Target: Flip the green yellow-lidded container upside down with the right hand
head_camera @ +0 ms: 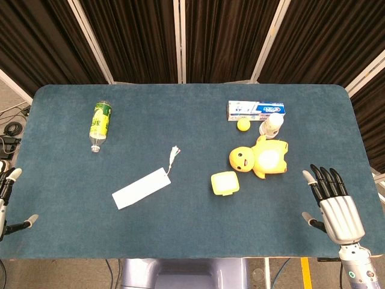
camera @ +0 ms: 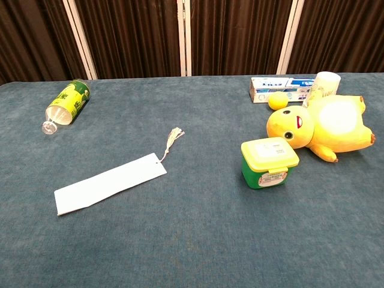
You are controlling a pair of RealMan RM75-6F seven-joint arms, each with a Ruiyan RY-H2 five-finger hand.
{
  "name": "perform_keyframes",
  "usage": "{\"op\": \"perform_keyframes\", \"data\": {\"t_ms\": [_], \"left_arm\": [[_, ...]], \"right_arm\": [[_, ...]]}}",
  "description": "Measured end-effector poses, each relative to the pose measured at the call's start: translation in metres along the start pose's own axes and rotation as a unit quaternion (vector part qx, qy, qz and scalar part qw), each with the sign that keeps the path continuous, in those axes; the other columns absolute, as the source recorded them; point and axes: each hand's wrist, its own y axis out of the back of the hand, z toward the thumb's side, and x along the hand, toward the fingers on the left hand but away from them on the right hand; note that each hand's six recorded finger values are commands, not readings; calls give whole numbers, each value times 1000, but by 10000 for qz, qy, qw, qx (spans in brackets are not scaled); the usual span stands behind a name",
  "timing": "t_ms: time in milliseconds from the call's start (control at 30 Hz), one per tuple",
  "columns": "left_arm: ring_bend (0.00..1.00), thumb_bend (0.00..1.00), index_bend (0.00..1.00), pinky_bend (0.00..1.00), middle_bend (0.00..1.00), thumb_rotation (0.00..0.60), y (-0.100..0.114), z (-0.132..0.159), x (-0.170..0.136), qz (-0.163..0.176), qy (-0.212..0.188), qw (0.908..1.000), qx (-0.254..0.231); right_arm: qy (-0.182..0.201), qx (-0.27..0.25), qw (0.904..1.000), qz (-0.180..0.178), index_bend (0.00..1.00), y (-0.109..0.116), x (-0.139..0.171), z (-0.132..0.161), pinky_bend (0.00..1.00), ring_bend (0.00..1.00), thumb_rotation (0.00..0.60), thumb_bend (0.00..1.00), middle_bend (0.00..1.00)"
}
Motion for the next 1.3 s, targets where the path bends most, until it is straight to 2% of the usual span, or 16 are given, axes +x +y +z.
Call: {"op": "perform_keyframes", "data": {"t_ms": [233,333,500,633,867,1000,1300], "left_arm": [[0,0,0,0,0,600,0,0,-1,-13,4,10000,27],[0,0,0,0,0,600,-1,0,1,-29,34,10000,14],[0,0,0,0,0,600,-4,-2,5,-96,103,9999,36],[0,0,0,0,0,600,-6,-4,7,-141,164,9997,56],[0,0,0,0,0,600,-8,-8,10,-164,245,9995,101],[0,0,0,0,0,600,-11,-10,12,-215,306,9992,133],[0,0,0,0,0,600,-18,-11,15,-343,330,9987,187]], "right_arm": [[127,-20,9996,240,0,-11,-5,6,0,0,600,0,0],[370,37,9983,445,0,-19,-15,18,0,0,600,0,0],[1065,338,9904,809,0,-32,-49,56,0,0,600,0,0],[1659,670,9778,1093,0,-41,-73,95,0,0,600,0,0],[2586,1387,9451,1439,0,-64,-113,168,0,0,600,0,0],[2704,1589,9368,1551,0,-76,-129,191,77,0,600,0,0],[2820,2439,9088,1873,0,-115,-146,217,123,0,600,0,0]]}}
